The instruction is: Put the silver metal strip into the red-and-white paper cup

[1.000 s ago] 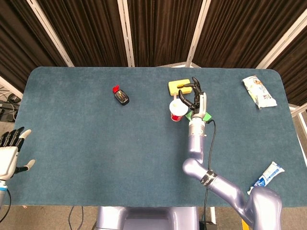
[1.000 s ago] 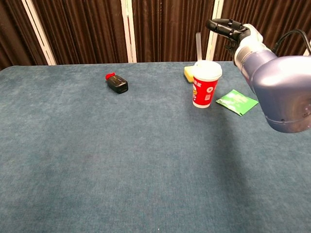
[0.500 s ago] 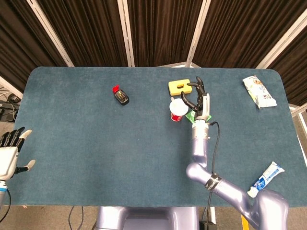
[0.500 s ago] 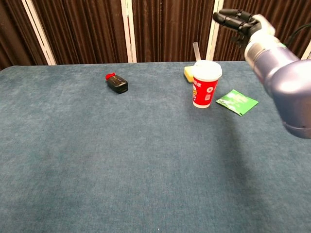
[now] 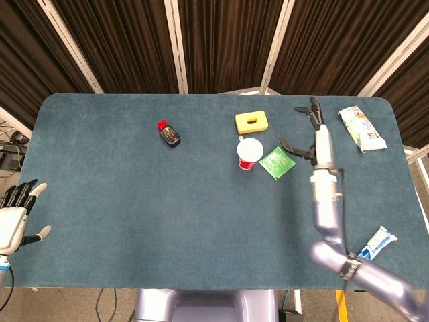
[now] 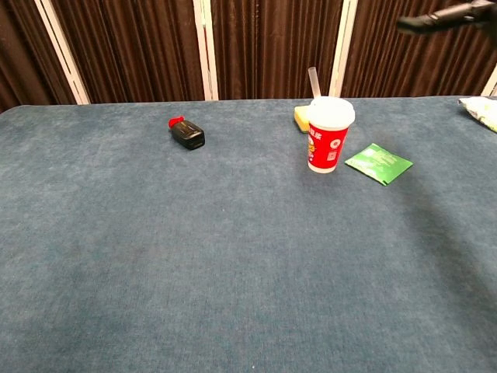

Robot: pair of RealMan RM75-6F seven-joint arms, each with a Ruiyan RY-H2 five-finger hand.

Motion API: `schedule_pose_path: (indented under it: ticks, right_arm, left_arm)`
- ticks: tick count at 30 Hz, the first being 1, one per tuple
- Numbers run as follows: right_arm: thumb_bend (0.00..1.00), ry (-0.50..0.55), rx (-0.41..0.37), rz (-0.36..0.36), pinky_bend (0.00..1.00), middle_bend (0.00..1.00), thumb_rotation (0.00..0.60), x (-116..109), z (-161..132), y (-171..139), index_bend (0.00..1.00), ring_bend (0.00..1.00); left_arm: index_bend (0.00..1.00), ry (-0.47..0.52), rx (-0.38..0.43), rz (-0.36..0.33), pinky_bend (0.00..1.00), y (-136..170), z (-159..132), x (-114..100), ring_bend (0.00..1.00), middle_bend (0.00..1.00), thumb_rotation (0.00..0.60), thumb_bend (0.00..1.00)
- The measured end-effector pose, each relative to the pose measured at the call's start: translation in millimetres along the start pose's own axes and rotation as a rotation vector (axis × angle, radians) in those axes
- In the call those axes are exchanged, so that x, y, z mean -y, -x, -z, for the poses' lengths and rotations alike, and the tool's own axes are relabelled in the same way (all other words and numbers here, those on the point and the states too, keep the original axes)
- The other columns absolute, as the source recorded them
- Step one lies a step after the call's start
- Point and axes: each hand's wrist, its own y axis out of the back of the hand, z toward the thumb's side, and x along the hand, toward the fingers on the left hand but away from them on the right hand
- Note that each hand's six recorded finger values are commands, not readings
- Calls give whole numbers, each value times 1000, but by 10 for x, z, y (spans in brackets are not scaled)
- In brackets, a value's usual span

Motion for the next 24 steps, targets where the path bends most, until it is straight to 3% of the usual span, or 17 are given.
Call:
schedule_pose_path:
  ticks: [6,9,16,20,24]
  right_arm:
    - [173,-508,-49,-81,0,0,600,-424,271,-425,189,0]
    - [175,-652,-26,-113,0,0,600,-591,512,-763,181,0]
    - [162,-798,61,-206,0,0,600,-789,876,-1353,62,0]
    - [158,-875,79,-250,0,0,600,-792,923,-1457,21,0]
    - [161,-918,54,-226,0,0,600,-798,864,-1477,2,0]
  left_arm:
    - [115,-1,4,-2,0,4,-3,-1,0,0,600,241]
    - [115,-4,4,-2,0,2,-6,0,0,0,600,243]
    - [115,0,2,1,0,-14,-24,7,0,0,600,243]
    - [116,-5,1,0,0,-17,-26,8,0,0,600,243]
    - [115,-11,-2,-2,0,-8,-23,7,0,0,600,242]
